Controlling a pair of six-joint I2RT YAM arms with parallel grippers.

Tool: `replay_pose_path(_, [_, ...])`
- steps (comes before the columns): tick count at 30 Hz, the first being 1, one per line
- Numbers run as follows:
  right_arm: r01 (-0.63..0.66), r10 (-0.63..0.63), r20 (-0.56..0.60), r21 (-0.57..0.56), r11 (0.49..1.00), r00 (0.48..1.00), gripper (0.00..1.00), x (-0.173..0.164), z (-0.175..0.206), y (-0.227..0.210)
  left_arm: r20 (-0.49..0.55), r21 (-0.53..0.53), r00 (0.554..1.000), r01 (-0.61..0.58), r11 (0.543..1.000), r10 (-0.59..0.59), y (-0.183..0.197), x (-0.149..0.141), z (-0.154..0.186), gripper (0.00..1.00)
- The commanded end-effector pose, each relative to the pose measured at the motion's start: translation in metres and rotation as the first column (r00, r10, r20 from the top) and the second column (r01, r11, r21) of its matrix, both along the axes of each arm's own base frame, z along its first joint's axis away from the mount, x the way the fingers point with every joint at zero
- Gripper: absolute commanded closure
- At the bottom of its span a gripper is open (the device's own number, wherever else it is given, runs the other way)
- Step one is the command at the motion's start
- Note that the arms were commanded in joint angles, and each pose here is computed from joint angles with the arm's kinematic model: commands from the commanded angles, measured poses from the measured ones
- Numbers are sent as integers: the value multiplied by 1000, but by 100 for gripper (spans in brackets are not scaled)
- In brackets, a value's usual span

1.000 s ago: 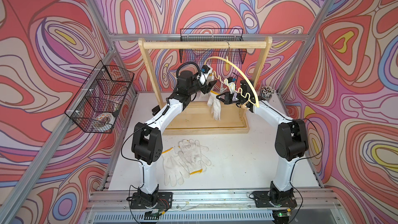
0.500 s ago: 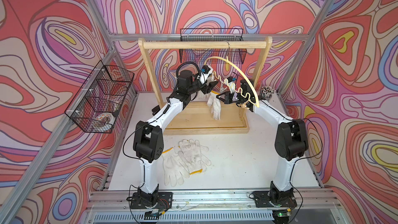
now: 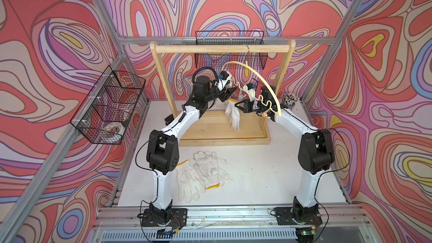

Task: Clip the gloves onto a hanger to dry
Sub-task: Open the clamp at the hanger, then clamp the glove onto the hanger.

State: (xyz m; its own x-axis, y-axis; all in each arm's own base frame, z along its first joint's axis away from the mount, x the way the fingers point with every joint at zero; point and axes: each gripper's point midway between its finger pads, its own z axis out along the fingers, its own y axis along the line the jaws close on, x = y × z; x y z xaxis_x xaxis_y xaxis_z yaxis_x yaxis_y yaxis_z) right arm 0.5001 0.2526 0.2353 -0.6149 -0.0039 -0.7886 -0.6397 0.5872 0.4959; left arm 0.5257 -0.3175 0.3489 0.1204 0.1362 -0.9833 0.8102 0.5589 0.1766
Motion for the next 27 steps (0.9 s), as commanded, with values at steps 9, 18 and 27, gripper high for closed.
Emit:
replay_pose_path(9, [-80,79,48,18,997,996,100,-5,9,11,16,-37,1000,15,999,-14,3,-3,17,67])
replay_pose_path(18, [-157,155,84,15,988,984,100,-14,13,14,-1,-72,1000,16,997,-16,15,-7,24,88])
replay_pose_path(27, [-328,312,157,92,940,937,100,-27,37,25,-45,-155,996,74,985,-82,31,-11,39,100])
